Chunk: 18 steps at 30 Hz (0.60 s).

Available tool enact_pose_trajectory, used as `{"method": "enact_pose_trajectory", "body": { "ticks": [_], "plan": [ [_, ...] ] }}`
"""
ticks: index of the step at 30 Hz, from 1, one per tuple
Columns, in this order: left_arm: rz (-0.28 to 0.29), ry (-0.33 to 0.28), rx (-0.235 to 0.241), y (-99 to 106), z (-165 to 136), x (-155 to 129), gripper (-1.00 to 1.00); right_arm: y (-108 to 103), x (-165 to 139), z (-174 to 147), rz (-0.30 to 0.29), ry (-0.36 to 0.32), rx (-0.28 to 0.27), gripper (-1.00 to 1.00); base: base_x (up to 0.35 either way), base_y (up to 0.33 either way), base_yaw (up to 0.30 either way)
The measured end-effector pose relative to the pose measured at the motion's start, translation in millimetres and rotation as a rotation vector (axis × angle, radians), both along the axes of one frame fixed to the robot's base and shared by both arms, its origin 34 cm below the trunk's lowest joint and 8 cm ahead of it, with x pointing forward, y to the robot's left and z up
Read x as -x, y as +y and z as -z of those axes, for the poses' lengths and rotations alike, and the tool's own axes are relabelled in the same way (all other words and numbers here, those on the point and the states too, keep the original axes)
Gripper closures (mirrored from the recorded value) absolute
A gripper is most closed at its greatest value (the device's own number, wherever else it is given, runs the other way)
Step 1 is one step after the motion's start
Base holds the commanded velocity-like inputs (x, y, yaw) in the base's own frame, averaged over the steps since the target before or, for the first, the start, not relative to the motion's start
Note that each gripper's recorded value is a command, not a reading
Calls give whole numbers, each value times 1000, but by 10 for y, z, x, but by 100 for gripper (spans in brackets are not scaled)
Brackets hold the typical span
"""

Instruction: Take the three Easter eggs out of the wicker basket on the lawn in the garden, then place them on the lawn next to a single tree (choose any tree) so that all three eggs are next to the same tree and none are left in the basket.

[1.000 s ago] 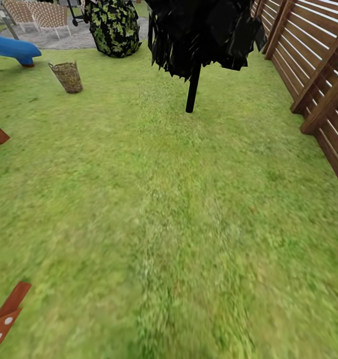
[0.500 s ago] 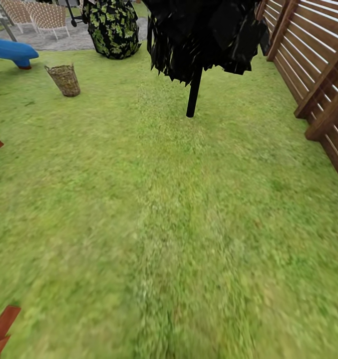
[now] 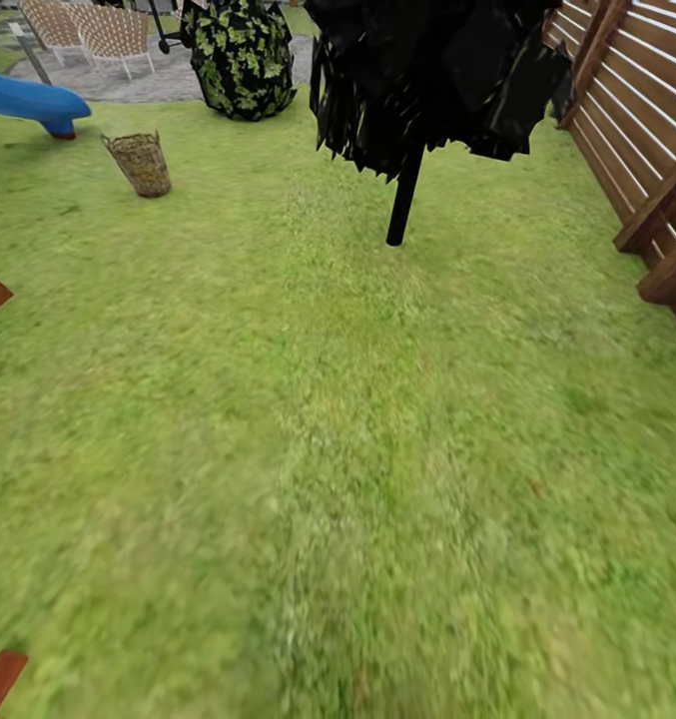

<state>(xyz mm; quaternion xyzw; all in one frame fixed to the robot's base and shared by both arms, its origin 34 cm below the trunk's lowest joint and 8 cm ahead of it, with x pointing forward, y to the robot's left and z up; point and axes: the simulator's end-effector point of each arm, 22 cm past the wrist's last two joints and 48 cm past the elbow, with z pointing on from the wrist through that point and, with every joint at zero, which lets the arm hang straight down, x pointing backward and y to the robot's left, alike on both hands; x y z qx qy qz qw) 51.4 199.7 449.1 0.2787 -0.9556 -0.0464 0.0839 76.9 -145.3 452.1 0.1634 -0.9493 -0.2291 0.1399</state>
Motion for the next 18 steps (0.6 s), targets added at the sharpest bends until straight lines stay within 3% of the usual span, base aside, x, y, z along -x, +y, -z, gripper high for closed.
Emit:
{"method": "enact_pose_trajectory", "body": {
  "ticks": [18],
  "plan": [
    [0, 0, 0, 0, 0, 0, -100, 1, 5, -2, 0, 1, -1, -100, 343, 0, 274]
  ]
}}
